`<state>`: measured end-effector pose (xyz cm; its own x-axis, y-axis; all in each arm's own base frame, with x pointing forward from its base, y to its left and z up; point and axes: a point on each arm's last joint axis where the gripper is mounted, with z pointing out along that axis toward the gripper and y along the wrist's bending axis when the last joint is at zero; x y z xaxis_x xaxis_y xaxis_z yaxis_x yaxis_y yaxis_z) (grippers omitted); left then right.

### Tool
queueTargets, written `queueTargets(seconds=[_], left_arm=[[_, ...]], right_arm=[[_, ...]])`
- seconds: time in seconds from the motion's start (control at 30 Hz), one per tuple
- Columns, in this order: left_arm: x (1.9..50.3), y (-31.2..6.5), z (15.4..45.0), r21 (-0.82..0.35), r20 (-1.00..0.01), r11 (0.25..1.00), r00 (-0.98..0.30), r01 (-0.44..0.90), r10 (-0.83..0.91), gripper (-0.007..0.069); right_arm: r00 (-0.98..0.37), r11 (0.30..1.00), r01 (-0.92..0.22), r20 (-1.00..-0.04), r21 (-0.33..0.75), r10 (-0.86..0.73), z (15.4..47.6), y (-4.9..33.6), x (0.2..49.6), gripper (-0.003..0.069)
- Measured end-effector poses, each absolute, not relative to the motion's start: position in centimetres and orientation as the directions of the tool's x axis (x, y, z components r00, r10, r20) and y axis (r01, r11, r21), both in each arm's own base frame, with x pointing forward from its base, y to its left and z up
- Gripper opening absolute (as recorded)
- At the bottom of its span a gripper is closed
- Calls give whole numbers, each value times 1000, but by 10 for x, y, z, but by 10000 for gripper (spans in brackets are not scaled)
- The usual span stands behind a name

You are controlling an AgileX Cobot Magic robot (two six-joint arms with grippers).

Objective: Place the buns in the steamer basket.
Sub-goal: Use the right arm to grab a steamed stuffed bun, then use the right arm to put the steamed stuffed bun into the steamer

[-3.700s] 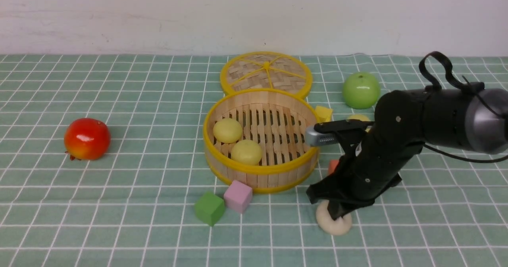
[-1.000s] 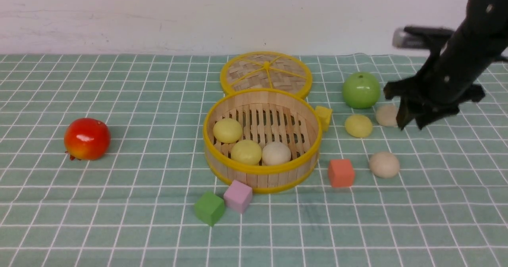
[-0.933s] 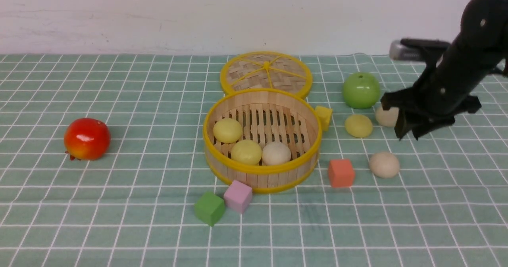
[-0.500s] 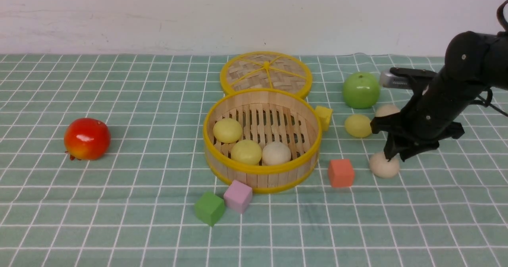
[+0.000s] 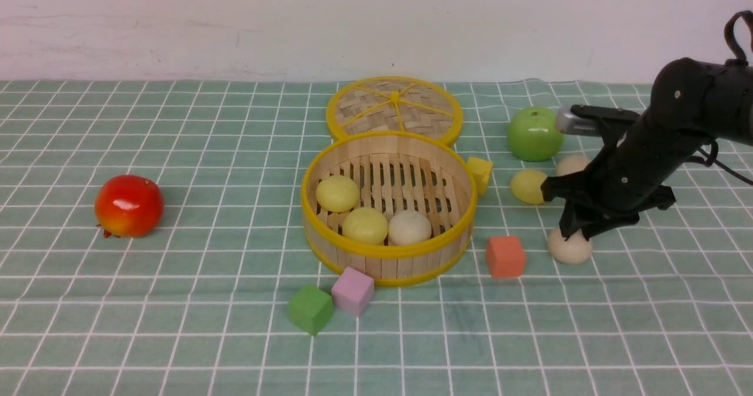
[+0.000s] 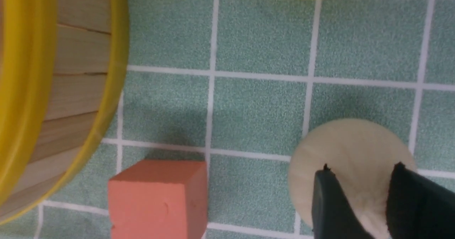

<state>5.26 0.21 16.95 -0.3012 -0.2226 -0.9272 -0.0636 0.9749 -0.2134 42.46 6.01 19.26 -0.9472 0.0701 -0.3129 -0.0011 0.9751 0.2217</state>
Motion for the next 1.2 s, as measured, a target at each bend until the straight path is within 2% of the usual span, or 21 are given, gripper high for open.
queueTargets(seconds=[0.13,0.3,0.37,0.57,0.6,0.7,0.83,1.0,1.2], left_arm=[[53,2,170,-213,-927,975,-301,-64,-223,226],[53,2,170,-213,-927,975,-301,-64,-223,228],[53,2,170,-213,-927,975,-301,-64,-223,228],[53,2,170,-213,-927,975,-301,-64,-223,232],[53,2,170,-213,-927,975,-301,-64,-223,235],[53,2,170,-213,-927,975,-301,-64,-223,236],[53,2,170,-213,-927,975,-301,-64,-222,237],[53,2,170,-213,-927,975,-301,-64,-222,237],[53,2,170,-213,-927,975,-301,-64,-222,238]], right_arm=[[-949,975,1,-307,221,71,188,60,426,215],[-952,975,1,-300,221,69,188,60,425,30],[-953,977,-6,-296,213,59,191,60,424,3],[-941,975,-32,-337,219,45,221,62,428,3],[-930,972,-46,-365,231,43,234,67,431,3],[-903,961,-100,-429,258,21,258,88,435,3],[-859,934,-229,-508,275,-60,278,142,430,3],[-828,912,-298,-551,281,-102,267,182,428,3],[-864,919,-278,-491,281,-111,227,194,437,5]])
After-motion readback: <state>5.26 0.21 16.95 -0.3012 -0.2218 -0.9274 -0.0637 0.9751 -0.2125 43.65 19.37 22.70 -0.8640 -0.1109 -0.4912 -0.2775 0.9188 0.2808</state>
